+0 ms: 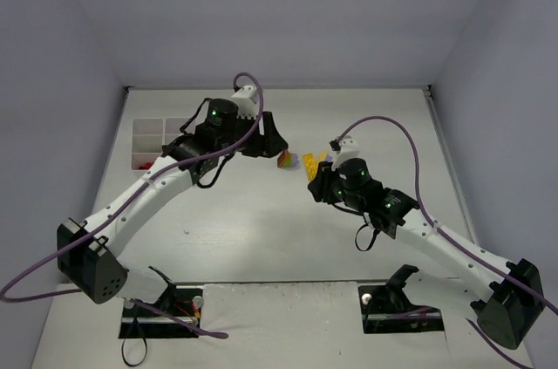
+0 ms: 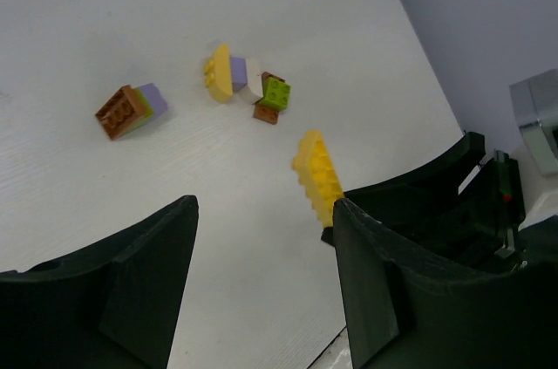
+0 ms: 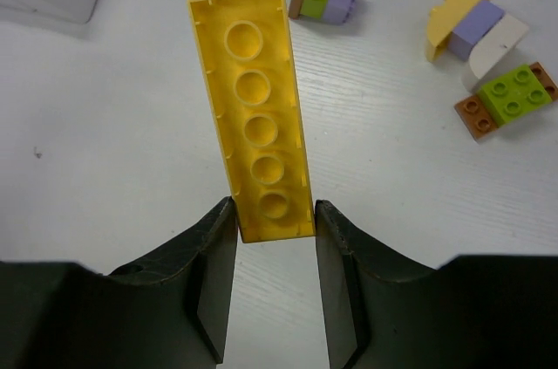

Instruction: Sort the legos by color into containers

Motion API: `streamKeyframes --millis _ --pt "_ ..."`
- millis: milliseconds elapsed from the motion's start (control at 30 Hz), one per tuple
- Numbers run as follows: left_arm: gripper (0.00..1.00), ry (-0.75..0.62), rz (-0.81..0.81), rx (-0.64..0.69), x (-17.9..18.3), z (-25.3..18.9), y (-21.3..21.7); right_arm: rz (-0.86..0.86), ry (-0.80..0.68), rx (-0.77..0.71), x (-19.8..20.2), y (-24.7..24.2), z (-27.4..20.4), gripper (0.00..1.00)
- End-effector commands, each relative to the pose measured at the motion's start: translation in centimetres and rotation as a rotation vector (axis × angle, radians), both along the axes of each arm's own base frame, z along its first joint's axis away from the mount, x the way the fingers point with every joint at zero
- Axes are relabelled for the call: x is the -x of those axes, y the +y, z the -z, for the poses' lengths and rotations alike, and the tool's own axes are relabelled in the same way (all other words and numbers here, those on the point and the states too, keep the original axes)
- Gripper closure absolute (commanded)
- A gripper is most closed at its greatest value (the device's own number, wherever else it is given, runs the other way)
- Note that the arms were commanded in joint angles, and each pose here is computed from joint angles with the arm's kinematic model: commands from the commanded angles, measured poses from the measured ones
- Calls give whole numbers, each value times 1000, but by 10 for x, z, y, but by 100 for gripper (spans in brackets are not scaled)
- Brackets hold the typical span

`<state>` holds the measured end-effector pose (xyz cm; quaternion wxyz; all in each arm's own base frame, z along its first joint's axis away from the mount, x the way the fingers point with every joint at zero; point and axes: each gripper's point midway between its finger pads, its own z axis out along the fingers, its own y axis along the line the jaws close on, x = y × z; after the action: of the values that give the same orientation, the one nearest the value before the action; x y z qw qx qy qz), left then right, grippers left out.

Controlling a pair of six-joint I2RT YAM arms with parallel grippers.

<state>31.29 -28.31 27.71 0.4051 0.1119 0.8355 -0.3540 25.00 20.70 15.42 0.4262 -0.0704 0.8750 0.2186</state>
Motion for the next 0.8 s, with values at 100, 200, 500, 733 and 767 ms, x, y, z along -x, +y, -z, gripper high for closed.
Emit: streamKeyframes --millis 100,200,500,733,767 --pt "43 -74 55 78 -4 -40 -41 -64 -189 -97 -14 26 -59 100" --pt "43 -62 72 65 -3 -35 -48 -77 -208 -109 -13 28 -66 100" --pt "44 -22 115 51 -1 -19 -69 -126 -221 -127 -10 36 -71 100" --pt "69 6 148 53 -1 -13 -81 -134 -224 -127 -11 37 -71 100" --pt "69 6 148 53 -1 -13 -81 -134 -224 -127 -11 37 -71 100"
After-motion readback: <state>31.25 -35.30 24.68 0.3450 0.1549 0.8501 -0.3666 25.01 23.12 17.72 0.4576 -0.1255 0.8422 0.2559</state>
